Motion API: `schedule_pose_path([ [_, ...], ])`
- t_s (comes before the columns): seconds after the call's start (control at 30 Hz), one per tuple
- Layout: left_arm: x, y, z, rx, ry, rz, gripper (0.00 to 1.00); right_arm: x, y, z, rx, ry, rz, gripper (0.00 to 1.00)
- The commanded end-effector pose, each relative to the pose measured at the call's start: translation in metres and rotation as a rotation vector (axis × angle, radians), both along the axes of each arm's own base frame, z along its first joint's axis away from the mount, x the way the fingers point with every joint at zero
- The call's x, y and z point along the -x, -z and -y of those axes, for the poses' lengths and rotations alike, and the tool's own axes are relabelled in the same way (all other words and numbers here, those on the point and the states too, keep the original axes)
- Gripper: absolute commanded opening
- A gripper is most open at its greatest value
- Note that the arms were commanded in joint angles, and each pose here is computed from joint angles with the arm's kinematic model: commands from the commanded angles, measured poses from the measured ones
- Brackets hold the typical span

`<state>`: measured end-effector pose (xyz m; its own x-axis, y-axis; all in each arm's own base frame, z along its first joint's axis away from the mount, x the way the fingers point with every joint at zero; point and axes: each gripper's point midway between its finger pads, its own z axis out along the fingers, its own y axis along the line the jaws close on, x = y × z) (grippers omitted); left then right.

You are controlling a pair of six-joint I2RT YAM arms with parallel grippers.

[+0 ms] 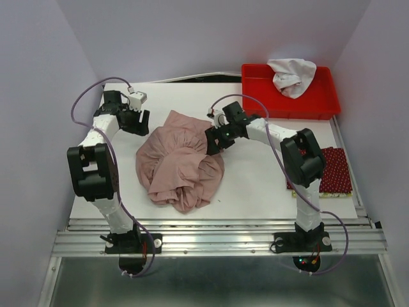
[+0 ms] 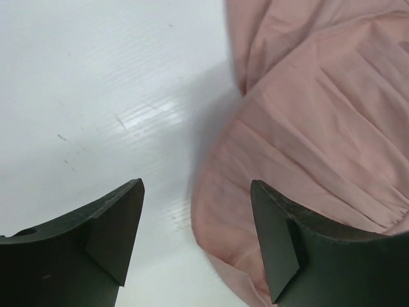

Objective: Fold and stack the skirts
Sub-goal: Flatten the skirt out

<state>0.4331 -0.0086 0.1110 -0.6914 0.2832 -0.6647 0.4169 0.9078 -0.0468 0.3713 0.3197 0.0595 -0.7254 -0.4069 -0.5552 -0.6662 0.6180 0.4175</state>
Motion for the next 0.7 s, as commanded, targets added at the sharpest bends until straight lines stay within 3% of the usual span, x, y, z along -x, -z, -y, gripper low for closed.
schedule_pose_path([
  [0.0,-0.003,-0.002,0.014,0.07,0.082,-0.011,0.79,0.011,-0.01,-0.008,-0.048,-0.037,-0.002,0.76],
  [0.27,0.012,0.03,0.03,0.147,0.166,-0.089,0.76,0.025,-0.038,-0.01,-0.1,-0.077,-0.01,0.75],
  [0.47,0.017,0.037,0.04,0.199,0.214,-0.111,0.61,0.037,-0.035,0.001,-0.072,-0.074,-0.024,0.75],
  [0.53,0.015,0.038,0.041,0.203,0.215,-0.107,0.61,0.041,-0.034,0.004,-0.067,-0.072,-0.026,0.75],
  [0.67,0.007,0.035,0.038,0.191,0.204,-0.075,0.7,0.046,-0.036,0.007,-0.063,-0.071,-0.037,0.76],
])
